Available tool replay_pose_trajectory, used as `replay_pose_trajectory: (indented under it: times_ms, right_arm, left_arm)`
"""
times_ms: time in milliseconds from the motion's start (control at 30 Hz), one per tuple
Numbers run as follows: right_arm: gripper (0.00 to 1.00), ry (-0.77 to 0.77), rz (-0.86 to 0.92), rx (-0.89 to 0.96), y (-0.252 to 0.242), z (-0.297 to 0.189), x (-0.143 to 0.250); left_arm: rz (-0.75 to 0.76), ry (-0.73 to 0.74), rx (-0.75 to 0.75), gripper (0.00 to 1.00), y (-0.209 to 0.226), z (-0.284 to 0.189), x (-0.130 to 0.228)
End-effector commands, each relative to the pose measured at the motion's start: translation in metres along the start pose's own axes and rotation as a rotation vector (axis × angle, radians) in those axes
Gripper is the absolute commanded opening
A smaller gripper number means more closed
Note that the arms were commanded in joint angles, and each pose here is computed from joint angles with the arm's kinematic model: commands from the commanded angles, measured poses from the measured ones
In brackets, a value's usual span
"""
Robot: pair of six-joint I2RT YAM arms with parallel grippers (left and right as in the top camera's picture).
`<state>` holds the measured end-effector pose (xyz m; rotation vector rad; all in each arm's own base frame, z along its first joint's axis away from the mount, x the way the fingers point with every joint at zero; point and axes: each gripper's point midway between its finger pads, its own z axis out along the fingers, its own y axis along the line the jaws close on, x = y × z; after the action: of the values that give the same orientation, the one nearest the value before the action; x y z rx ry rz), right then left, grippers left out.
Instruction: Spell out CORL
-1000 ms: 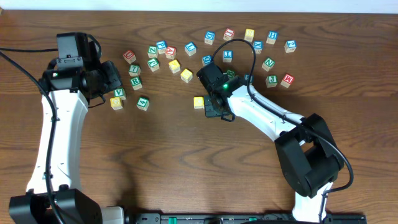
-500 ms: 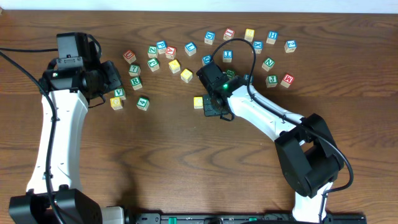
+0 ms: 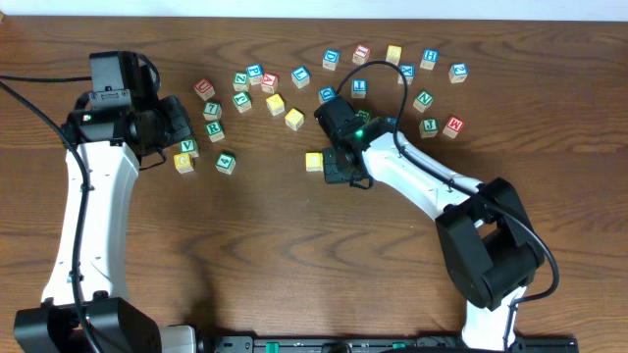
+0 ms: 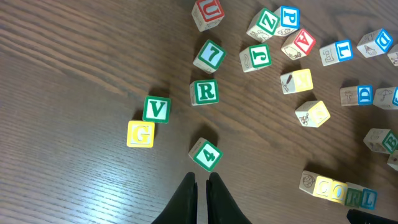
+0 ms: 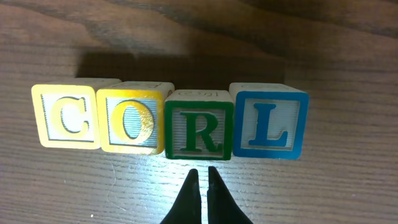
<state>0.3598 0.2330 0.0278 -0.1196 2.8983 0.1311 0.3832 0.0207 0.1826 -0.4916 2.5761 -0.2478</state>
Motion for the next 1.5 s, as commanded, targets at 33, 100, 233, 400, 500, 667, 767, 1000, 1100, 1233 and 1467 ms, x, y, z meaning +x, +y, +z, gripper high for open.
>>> replay_pose_trajectory:
  times_ms: [33, 100, 233, 400, 500, 667, 767, 1000, 1100, 1233, 1467]
  right_arm:
    - [0.01, 0.054, 0.039, -0.026, -0.005, 0.015, 0.005]
    - [0.01, 0.059, 0.047, -0.036, -0.006, 0.015, 0.004]
    - [0.01, 0.055, 0.038, -0.039, -0.006, 0.015, 0.003]
    - [0.01, 0.052, 0.029, -0.041, -0.005, 0.015, 0.003]
    - [0.01, 0.050, 0.025, -0.043, -0.004, 0.015, 0.002]
    - [0.01, 0.047, 0.004, -0.047, -0.001, 0.014, 0.002]
    - [0.01, 0.042, -0.011, -0.050, 0.002, 0.013, 0.002]
    - [0.01, 0.012, -0.027, -0.057, 0.004, 0.004, -0.006]
    - [0.01, -0.025, -0.018, -0.054, 0.000, -0.009, -0.014]
    - [0.01, -0.069, 0.012, -0.044, -0.012, -0.025, -0.027]
    - [0.01, -0.074, 0.112, 0.009, -0.048, -0.030, -0.036]
  left_arm:
    - [0.010, 0.012, -0.011, 0.08, 0.003, 0.003, 0.004]
    - [0.010, 0.012, -0.011, 0.07, 0.003, 0.002, 0.004]
    - [0.011, 0.011, -0.011, 0.08, 0.003, 0.003, 0.003]
    - [0.011, 0.007, -0.010, 0.08, 0.003, 0.003, 0.002]
    - [0.011, 0.007, -0.010, 0.07, 0.003, 0.003, 0.002]
    - [0.011, 0.007, -0.010, 0.07, 0.003, 0.003, 0.002]
    - [0.011, 0.007, -0.010, 0.08, 0.003, 0.003, 0.002]
    - [0.011, 0.007, -0.010, 0.08, 0.003, 0.003, 0.002]
    - [0.011, 0.008, -0.010, 0.07, 0.003, 0.003, 0.003]
    - [0.011, 0.008, -0.010, 0.08, 0.003, 0.002, 0.003]
    - [0.011, 0.008, -0.010, 0.08, 0.003, 0.003, 0.003]
